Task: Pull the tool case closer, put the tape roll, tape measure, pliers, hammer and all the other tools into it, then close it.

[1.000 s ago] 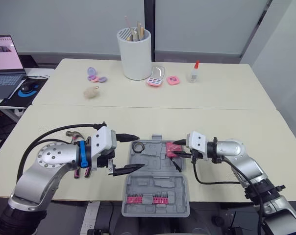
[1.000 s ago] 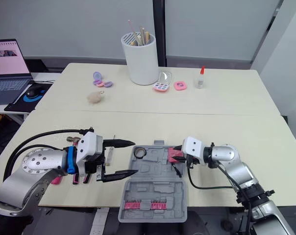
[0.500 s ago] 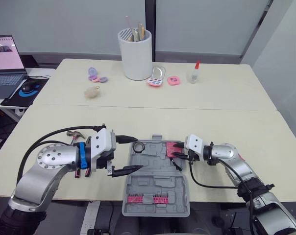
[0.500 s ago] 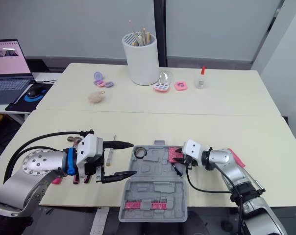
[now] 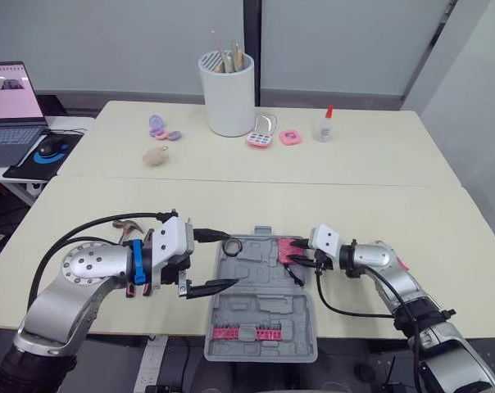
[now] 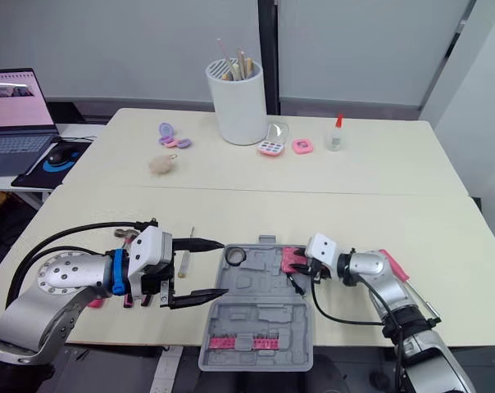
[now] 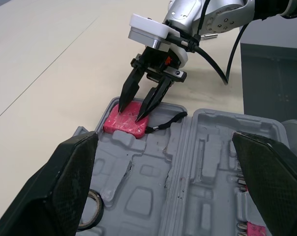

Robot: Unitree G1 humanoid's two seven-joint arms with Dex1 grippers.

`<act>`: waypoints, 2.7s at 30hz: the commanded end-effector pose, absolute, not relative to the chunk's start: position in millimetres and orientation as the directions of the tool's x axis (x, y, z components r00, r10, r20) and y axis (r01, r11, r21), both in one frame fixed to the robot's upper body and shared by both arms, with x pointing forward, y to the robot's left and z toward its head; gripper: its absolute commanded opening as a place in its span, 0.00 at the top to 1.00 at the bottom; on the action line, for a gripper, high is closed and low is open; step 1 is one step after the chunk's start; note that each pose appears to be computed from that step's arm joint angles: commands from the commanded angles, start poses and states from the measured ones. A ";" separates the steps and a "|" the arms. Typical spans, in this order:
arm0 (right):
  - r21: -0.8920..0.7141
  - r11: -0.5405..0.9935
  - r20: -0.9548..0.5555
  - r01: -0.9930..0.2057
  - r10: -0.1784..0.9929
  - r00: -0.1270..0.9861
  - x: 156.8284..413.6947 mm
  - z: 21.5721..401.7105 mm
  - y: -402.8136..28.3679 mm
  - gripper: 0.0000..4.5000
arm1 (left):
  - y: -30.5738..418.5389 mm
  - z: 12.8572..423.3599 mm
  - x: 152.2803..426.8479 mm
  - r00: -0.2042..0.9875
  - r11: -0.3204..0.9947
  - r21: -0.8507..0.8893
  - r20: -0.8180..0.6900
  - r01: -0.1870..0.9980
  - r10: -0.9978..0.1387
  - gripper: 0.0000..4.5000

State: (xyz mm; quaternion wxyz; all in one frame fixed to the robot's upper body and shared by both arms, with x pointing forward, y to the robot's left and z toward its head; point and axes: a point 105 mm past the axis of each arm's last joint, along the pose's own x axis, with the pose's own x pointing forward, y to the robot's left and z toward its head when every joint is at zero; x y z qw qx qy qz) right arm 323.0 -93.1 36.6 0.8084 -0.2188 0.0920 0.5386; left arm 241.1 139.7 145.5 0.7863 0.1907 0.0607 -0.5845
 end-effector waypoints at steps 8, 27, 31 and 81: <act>-0.280 0.292 -0.320 -0.914 0.870 0.376 303.4 128.6 -129.5 0.30 | 194.3 178.5 253.1 0.474 0.427 0.212 -0.306 0.879 -0.825 0.00; -0.299 0.626 -0.437 -0.721 0.582 0.686 281.8 189.7 -310.5 0.01 | 414.1 208.6 232.1 0.830 0.865 0.157 -0.405 0.477 -0.385 0.00; -0.287 0.652 -0.435 -0.702 0.564 0.702 284.4 191.4 -320.6 0.01 | 436.1 201.3 228.7 0.843 0.894 0.142 -0.421 0.425 -0.334 0.00; -0.390 0.008 -0.103 -0.921 0.993 0.052 298.7 249.2 -73.4 0.01 | 363.9 143.4 141.3 0.876 0.952 0.032 -0.403 0.303 -0.265 0.00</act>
